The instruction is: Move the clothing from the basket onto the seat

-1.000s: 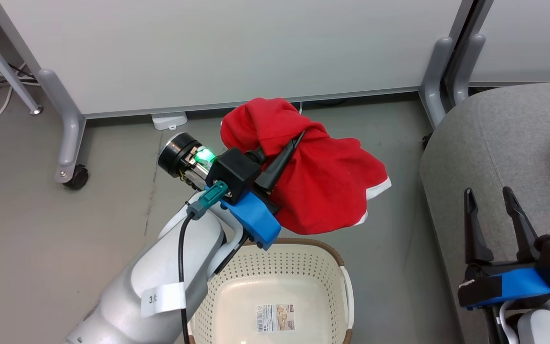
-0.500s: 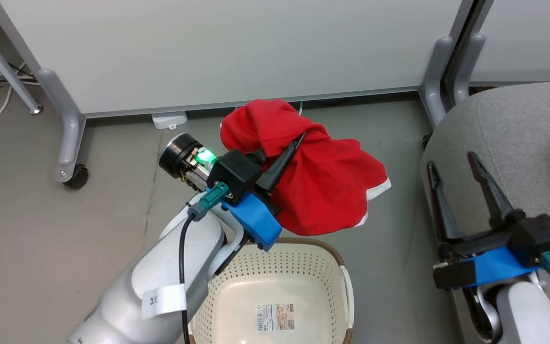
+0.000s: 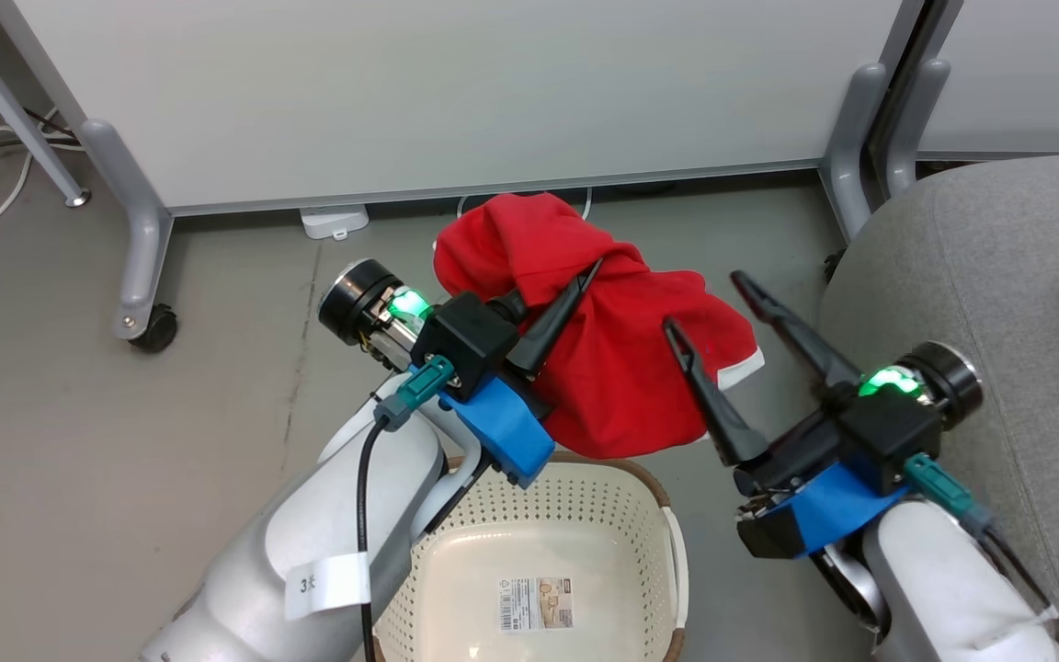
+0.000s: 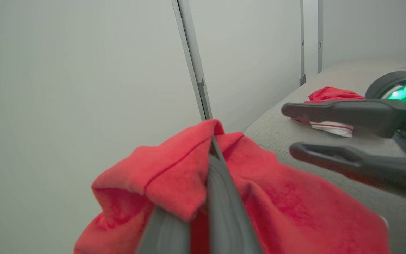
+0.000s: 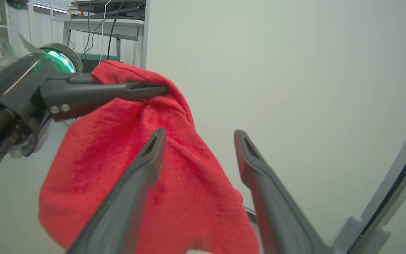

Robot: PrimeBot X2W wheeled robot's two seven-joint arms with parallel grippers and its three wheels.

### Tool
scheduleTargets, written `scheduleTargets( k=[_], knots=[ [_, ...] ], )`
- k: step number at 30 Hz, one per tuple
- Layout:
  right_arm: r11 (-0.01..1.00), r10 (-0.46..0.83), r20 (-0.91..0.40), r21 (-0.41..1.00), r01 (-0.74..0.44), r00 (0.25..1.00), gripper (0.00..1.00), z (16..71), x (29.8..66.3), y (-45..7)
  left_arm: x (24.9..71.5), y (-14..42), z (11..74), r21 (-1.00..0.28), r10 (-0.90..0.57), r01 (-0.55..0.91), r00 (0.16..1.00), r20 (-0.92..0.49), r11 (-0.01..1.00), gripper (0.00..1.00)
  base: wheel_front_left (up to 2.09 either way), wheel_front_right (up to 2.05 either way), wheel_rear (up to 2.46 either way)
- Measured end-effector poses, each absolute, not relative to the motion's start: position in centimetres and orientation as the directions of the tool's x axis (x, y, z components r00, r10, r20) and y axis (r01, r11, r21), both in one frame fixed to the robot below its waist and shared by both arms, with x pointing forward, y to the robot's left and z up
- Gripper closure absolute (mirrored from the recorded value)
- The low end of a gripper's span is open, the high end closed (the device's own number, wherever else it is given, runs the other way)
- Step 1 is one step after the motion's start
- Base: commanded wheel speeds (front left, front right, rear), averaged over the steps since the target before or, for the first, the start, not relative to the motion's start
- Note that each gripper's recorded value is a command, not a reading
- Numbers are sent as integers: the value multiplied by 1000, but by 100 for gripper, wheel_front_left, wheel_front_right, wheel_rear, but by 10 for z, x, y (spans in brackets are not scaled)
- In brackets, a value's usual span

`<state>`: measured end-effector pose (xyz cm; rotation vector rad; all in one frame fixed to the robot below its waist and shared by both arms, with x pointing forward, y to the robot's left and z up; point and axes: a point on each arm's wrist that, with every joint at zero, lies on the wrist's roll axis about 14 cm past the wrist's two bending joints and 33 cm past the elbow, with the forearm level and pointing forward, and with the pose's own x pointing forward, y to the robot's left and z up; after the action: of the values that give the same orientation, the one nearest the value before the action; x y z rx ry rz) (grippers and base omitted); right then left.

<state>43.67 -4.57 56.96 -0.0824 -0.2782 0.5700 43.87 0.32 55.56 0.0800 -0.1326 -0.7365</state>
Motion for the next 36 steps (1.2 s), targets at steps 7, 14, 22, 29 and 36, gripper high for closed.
scheduleTargets(
  k=[7, 14, 22, 29, 36],
  knots=[
    [779, 623, 147, -205, -592, 768, 0, 546, 443, -26, 438, 0, 552, 114, -681, 671, 727, 89, 732, 100, 0, 0, 0],
    [737, 664, 95, -253, -627, 742, 0, 535, 454, -15, 434, -7, 548, 113, -697, 688, 713, 82, 717, 100, 0, 0, 0],
    [688, 701, 37, -295, -663, 712, 0, 523, 462, -5, 429, -14, 547, 121, -715, 705, 695, 75, 698, 100, 0, 0, 0],
    [670, 715, -3, -279, -688, 699, 61, 510, 464, 2, 429, -15, 548, 119, -718, 709, 691, 77, 695, 100, 0, 0, 0],
    [666, 721, -10, -264, -698, 693, 100, 508, 462, 6, 429, -15, 547, 116, -718, 709, 692, 77, 696, 100, 0, 0, 0]
  ],
)
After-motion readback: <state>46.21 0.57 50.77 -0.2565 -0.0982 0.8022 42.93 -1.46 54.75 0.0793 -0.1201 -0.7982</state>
